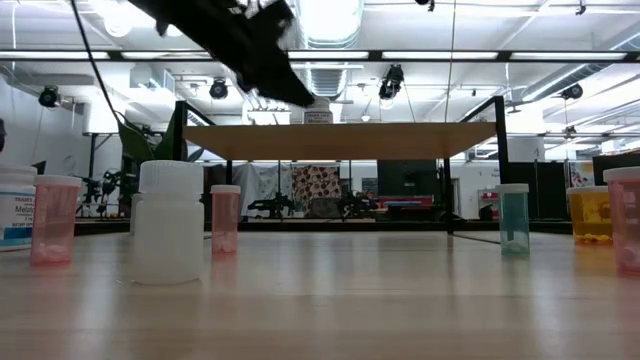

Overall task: Pick and place medicine bottles onto shelf by color
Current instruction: Put the right white medicine bottle on the shelf

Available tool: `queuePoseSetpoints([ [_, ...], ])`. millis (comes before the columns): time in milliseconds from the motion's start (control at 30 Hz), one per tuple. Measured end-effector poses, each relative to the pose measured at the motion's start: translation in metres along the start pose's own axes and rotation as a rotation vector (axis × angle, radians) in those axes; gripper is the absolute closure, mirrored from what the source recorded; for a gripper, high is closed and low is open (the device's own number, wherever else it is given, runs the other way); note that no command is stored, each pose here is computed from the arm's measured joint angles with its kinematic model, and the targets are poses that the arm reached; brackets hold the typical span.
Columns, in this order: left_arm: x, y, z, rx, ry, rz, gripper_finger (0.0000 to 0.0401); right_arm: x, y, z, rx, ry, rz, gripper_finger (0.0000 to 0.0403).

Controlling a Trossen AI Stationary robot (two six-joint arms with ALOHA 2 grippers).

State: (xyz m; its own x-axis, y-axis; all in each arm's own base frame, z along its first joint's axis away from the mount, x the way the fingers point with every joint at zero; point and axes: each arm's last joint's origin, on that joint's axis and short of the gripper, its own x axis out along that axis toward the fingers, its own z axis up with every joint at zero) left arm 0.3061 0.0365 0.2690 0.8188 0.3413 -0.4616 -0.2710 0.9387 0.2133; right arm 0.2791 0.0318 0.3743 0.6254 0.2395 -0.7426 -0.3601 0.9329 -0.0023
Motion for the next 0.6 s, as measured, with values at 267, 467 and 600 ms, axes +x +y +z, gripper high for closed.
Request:
queuePoseSetpoints([
  [267,0.019,0.022,-0.007,0.006,0.032,0.075,0.0389,0.0,0.003,-0.015,0.004,-0.015,-0.006,0.0394],
  [467,0.021,0.034,-0.004,-0.002,-0.045,0.121,0.0399,0.005,0.003,-0.018,0.005,-0.009,-0.005,0.0394],
  [600,0.022,0.042,-0.005,-0.013,-0.041,0.146,0.04,0.008,0.002,-0.019,0.007,-0.001,-0.005,0.0394],
])
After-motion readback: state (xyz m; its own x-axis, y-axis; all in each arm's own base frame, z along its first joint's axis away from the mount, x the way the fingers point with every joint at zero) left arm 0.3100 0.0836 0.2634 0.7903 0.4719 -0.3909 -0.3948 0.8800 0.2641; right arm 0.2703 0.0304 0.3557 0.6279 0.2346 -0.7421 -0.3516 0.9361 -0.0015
